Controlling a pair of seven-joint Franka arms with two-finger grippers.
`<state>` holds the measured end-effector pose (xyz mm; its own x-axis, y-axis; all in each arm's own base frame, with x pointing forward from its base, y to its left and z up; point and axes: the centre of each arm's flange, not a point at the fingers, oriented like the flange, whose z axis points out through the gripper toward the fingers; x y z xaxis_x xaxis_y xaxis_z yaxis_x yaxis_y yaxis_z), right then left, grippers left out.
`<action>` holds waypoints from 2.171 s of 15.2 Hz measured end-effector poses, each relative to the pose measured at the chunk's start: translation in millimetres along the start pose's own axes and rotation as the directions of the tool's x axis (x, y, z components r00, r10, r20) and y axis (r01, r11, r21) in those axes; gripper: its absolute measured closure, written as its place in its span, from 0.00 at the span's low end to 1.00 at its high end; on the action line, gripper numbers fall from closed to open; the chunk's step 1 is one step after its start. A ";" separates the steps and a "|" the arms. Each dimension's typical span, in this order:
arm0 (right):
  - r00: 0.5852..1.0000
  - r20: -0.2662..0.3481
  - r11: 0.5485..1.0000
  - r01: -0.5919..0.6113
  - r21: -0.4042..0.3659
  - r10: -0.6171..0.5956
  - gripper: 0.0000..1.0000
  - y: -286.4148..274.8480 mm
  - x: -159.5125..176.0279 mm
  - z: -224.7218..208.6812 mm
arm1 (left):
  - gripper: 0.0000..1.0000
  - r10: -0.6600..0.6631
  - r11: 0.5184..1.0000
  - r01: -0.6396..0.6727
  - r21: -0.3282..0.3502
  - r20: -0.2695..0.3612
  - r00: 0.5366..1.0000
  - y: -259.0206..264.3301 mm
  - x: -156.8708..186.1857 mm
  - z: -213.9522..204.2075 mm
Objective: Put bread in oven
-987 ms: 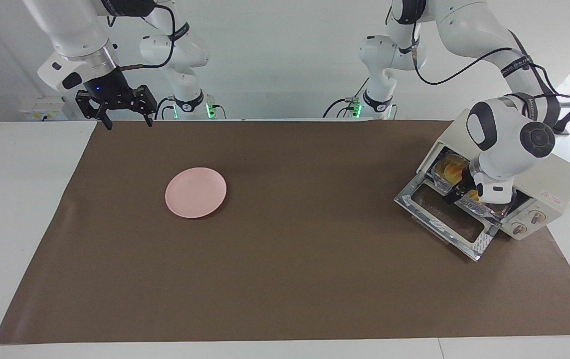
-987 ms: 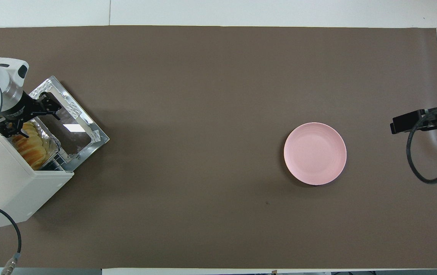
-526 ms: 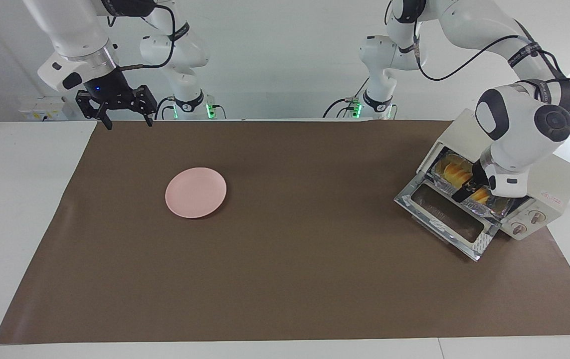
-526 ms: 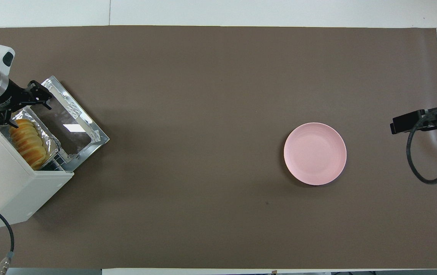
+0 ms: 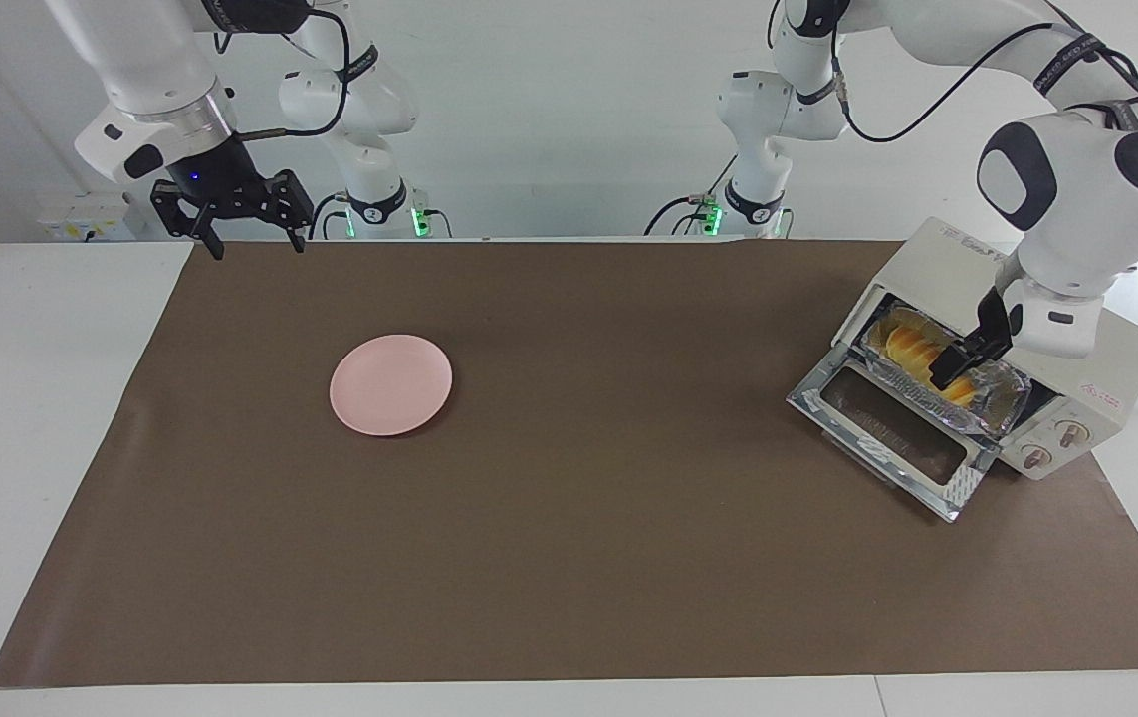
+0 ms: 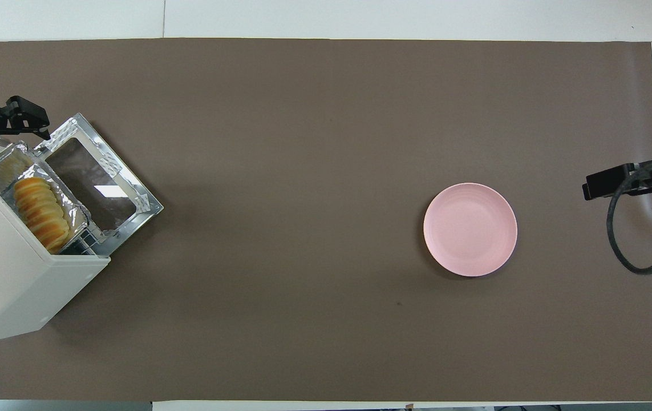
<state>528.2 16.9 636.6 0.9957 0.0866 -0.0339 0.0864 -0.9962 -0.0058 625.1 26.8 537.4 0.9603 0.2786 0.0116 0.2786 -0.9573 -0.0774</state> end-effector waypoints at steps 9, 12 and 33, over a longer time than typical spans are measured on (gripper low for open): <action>1.000 0.014 1.000 -0.002 0.001 0.002 0.00 1.1 -1.8 1.0 | 0.00 0.133 0.987 -0.137 -0.084 -0.055 0.990 -32.9 -32.5 -59.8; 1.000 0.014 1.000 -0.002 0.001 0.002 0.00 1.1 -1.8 1.0 | 0.00 0.145 0.983 -0.151 -0.103 -0.059 0.988 -23.0 -34.2 -62.3; 1.000 0.014 1.000 -0.002 0.001 0.002 0.00 1.2 -1.9 1.0 | 0.00 0.269 0.957 -0.260 -0.131 0.058 0.961 24.3 -79.3 -57.4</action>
<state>526.4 15.6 635.7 0.9953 0.0842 -0.0480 0.0840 -0.9964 -0.0067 556.3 -23.0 591.9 0.9976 0.0146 -0.0678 0.0183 -0.9984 0.0540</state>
